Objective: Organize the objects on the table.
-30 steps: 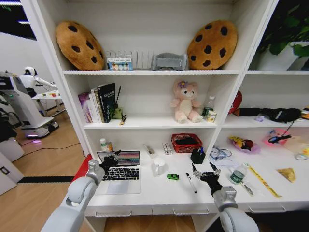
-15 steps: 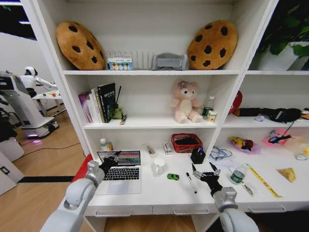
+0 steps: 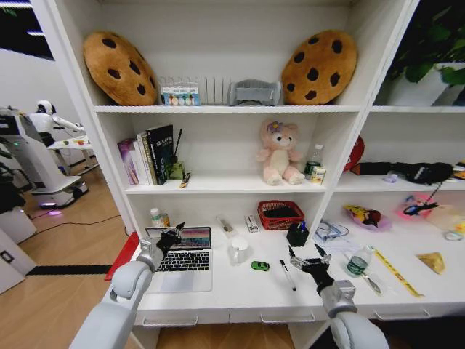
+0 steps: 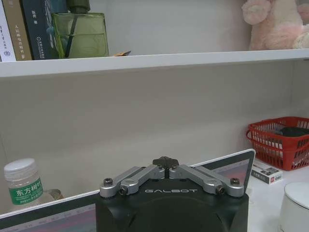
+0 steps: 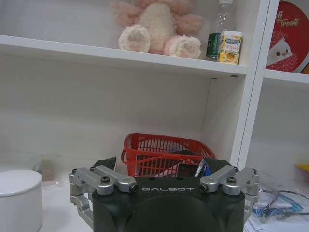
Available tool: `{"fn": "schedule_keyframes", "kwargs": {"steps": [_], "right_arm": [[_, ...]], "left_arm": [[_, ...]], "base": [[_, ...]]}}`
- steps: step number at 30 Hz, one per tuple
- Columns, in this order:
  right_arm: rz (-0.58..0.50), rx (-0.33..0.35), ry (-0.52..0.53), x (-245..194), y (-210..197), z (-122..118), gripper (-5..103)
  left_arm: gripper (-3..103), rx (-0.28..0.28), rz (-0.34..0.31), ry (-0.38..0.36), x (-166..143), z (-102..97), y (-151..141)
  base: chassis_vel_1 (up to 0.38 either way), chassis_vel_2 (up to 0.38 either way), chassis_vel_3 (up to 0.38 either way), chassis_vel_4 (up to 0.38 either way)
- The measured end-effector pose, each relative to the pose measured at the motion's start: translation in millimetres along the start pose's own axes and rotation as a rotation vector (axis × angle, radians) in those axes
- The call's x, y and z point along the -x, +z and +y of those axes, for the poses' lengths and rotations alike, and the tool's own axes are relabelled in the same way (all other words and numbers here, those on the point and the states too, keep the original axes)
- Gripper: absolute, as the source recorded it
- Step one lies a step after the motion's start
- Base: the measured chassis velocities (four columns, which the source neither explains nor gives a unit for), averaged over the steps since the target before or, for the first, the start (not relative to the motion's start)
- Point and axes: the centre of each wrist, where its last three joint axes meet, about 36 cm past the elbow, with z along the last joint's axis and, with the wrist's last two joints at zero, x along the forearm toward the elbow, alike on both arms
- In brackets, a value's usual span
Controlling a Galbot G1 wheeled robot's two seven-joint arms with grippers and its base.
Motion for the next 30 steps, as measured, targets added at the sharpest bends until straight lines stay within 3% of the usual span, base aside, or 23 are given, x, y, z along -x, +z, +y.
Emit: {"fn": "schedule_keyframes", "kwargs": {"steps": [9,14,22,25,27,30], "right_arm": [[0.010,0.006,0.004,-0.1,2.4,1.9,100],[0.020,0.008,-0.013,1.2,8.0,10.2,100],[0.025,0.011,-0.043,2.0,10.9,19.9,100],[0.025,0.014,-0.052,2.5,11.5,22.8,100],[0.021,0.012,-0.054,2.5,10.1,22.5,100],[0.019,0.010,-0.051,2.2,9.3,19.3,100]], "left_arm": [[0,0.029,0.019,0.005,-19.8,7.7,1.1],[0,0.054,0.063,0.014,-52.3,3.9,17.4],[0,0.073,0.063,0.007,-85.8,-3.0,24.3],[0,0.046,0.010,-0.049,-88.7,-4.5,18.8],[0,-0.014,-0.058,-0.115,-81.4,-2.8,8.2],[0,-0.056,-0.091,-0.136,-74.2,-1.2,1.8]], "base": [[0.000,0.000,0.000,0.000],[0.000,0.000,0.000,0.000],[0.000,0.000,0.000,0.000],[0.000,0.000,0.000,0.000],[0.000,0.000,0.000,0.000],[0.000,0.000,0.000,0.000]]}}
